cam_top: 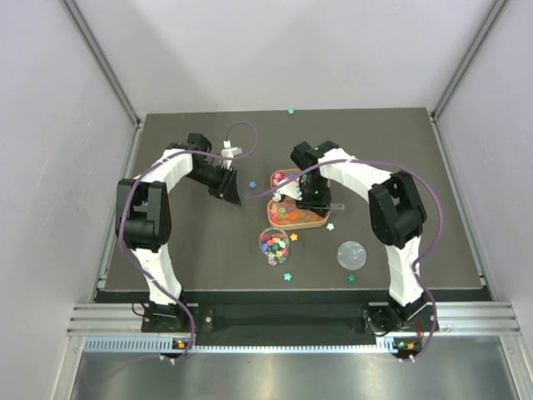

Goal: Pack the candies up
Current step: Scoop the fake candies from the storage box, then place the fake candies in the packing bottle.

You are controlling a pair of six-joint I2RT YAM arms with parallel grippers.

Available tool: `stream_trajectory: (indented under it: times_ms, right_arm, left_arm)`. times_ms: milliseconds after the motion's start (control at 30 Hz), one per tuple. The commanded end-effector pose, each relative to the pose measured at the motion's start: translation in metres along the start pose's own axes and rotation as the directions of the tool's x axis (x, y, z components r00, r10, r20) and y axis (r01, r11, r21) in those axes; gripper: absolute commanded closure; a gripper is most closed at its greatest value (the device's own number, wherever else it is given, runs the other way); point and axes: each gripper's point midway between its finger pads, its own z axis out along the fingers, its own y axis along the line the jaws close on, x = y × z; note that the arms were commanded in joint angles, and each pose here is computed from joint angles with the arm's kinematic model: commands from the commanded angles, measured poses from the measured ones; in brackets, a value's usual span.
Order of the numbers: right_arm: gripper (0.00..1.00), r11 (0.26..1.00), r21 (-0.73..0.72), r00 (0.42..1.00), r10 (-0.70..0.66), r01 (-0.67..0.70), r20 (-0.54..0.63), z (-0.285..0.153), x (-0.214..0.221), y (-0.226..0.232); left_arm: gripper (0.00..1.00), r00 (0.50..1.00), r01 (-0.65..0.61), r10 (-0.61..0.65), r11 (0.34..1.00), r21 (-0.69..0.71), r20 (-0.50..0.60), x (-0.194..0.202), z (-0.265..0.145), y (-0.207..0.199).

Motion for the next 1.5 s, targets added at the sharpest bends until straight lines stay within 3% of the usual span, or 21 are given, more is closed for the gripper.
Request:
stream_trajectory:
  times_ms: [0,700,867,1233,1467]
  right_arm:
    - [1.0,0.996,0.088,0.995,0.006,-0.015,0.104,-0.028,-0.009,-0.014]
    - [1.0,0.988,0.149,0.968,0.01,-0.048,0.251,-0.06,-0.002,0.008]
    - [1.0,0.973,0.227,0.944,-0.028,-0.05,0.328,-0.086,-0.011,0.006]
    - [1.0,0.941,0.295,0.969,-0.213,0.168,0.127,-0.118,0.02,0.05]
    - [1.0,0.919,0.283,0.955,-0.295,0.273,0.039,-0.131,0.005,0.067]
  left_arm:
    - [0.68,0.998,-0.061,0.061,0.998,-0.028,0.006,-0.011,-0.023,-0.004]
    - [0.68,0.998,-0.056,0.055,0.991,-0.122,-0.012,-0.018,-0.04,0.023]
    - [0.68,0.999,-0.042,0.041,0.991,-0.124,-0.014,-0.015,-0.038,0.024]
    - [0.68,0.999,-0.051,0.052,0.991,-0.125,0.002,-0.02,-0.037,0.029]
    - [0.68,0.998,-0.056,0.059,0.991,-0.122,0.019,-0.023,-0.035,0.033]
